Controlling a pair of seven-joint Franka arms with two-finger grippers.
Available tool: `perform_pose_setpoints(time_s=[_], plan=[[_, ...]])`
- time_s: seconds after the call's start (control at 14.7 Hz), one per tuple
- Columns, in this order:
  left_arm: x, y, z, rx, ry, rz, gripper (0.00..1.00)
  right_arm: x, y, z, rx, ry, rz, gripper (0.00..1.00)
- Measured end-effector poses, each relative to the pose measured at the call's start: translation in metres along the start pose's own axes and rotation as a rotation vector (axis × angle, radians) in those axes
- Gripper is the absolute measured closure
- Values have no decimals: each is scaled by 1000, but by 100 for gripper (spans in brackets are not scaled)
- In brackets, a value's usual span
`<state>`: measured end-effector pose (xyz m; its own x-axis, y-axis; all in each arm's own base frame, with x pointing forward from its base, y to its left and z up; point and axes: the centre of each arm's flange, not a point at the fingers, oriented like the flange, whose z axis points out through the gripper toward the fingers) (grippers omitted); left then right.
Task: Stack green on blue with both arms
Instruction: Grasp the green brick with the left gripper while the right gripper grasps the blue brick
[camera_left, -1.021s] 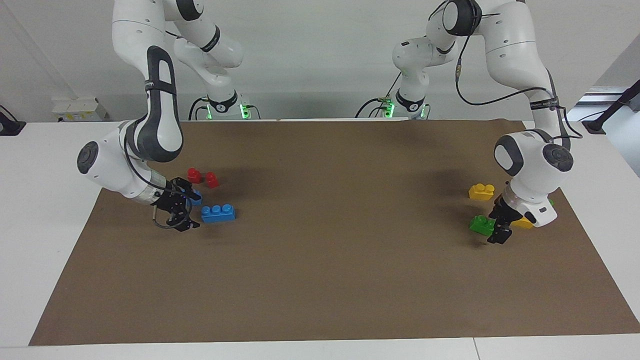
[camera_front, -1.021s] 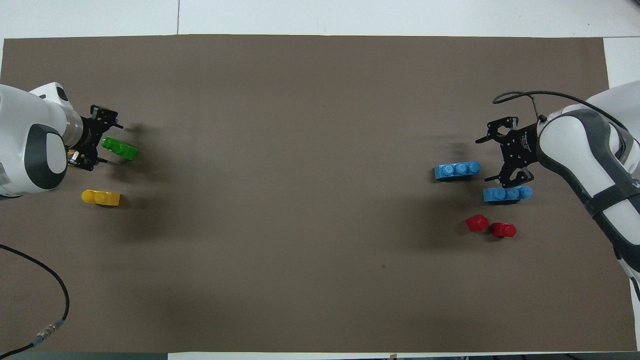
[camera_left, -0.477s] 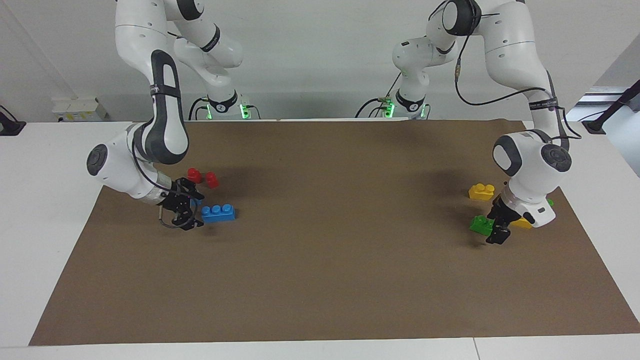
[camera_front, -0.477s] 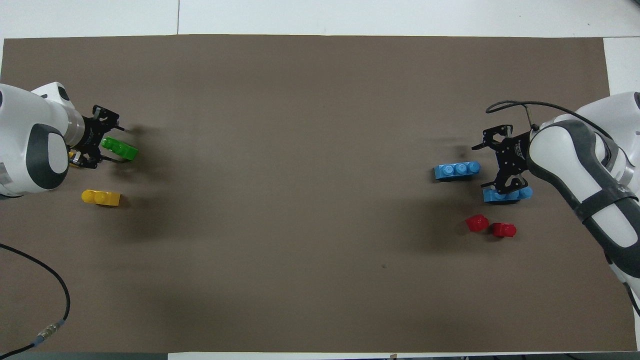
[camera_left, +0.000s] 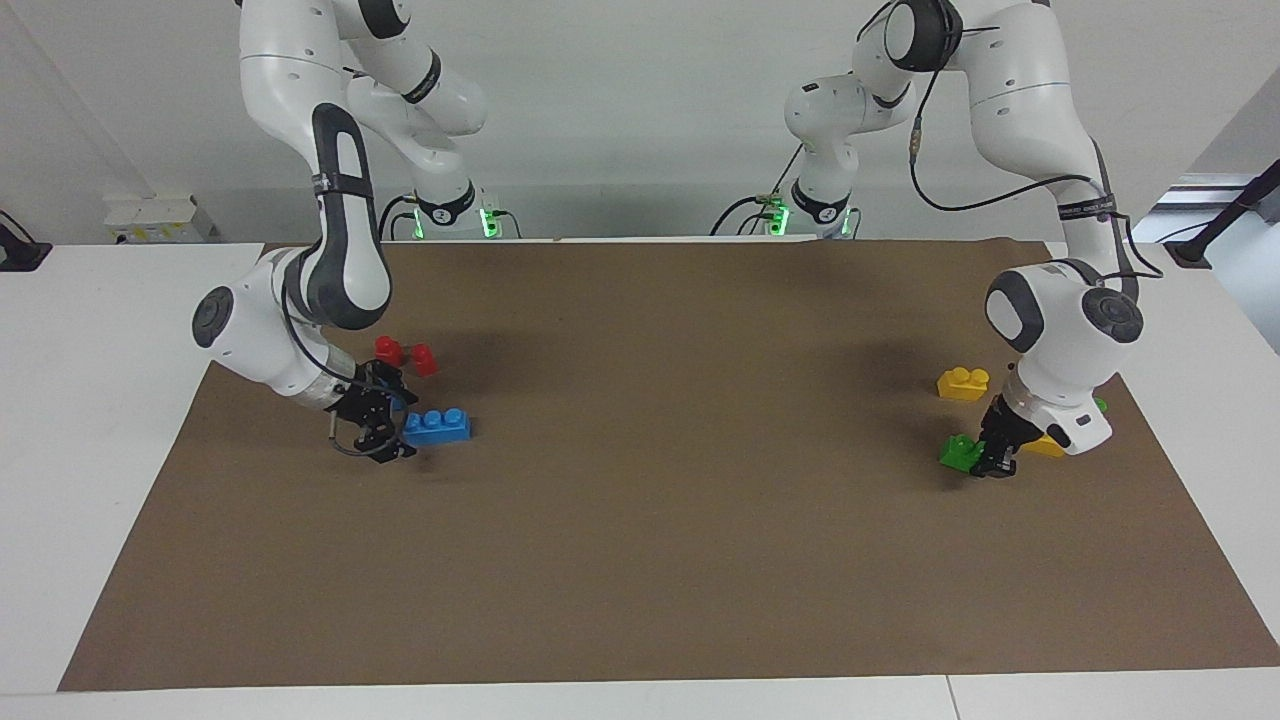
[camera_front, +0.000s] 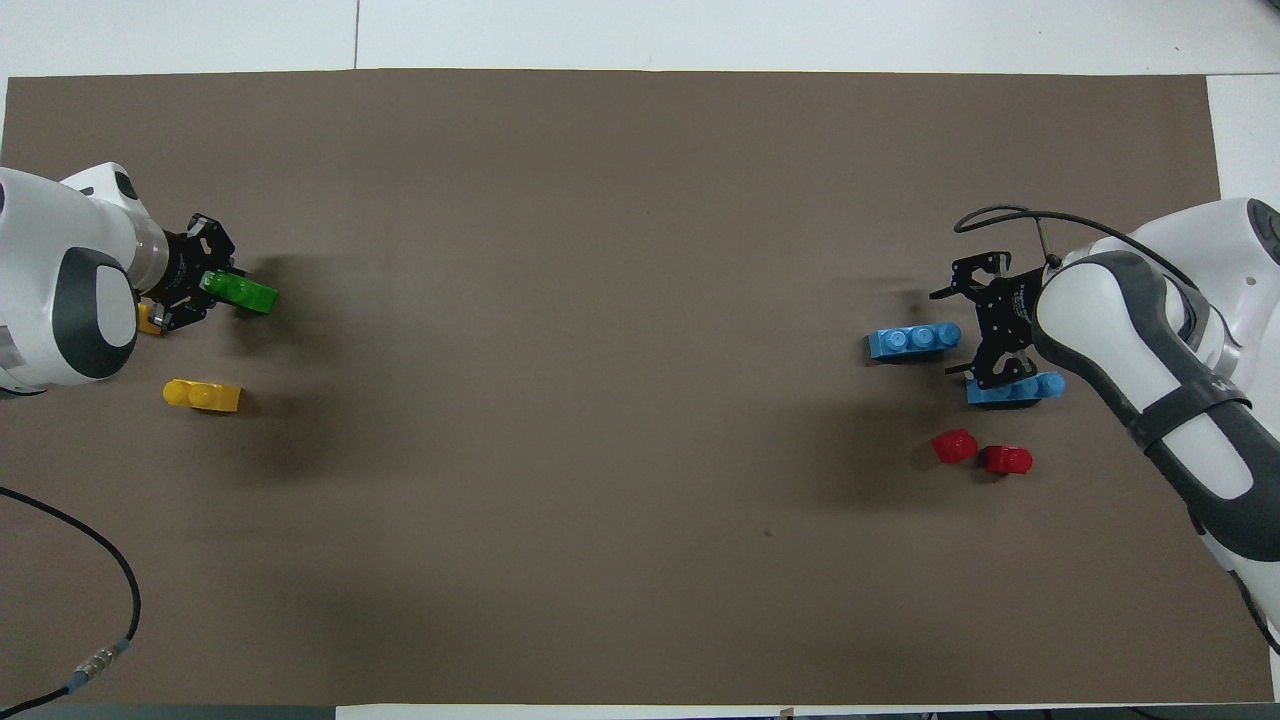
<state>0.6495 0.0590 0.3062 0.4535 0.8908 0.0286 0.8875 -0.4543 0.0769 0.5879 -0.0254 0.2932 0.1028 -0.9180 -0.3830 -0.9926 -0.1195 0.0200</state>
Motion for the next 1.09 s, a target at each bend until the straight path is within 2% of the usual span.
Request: perform_pose_setpoints(time_s=[0.27,0.34,0.54,0.61,0.89,0.95,1.09], plan=[[-1,1,0,-3,1,2,66,2,4,7,8,-2,11,0],[-2,2,-1,-4,1,5,66,3,5,8,10,-2,14,7],[-12,8,-6,-2,-2,22,66,5,6,8,23,-19,27,10],[-16,10,-12,2,-5,29,66,5,6,8,25,-20,22,15],[-40,15,-60,25,-15,32,66,5,6,8,27,-19,-8,59],[-48,16,-73,33,-18,30,66,5,6,8,28,-19,-9,66],[-69,20,-93,44,-22,11,66,6,5,5,34,-18,-12,66]])
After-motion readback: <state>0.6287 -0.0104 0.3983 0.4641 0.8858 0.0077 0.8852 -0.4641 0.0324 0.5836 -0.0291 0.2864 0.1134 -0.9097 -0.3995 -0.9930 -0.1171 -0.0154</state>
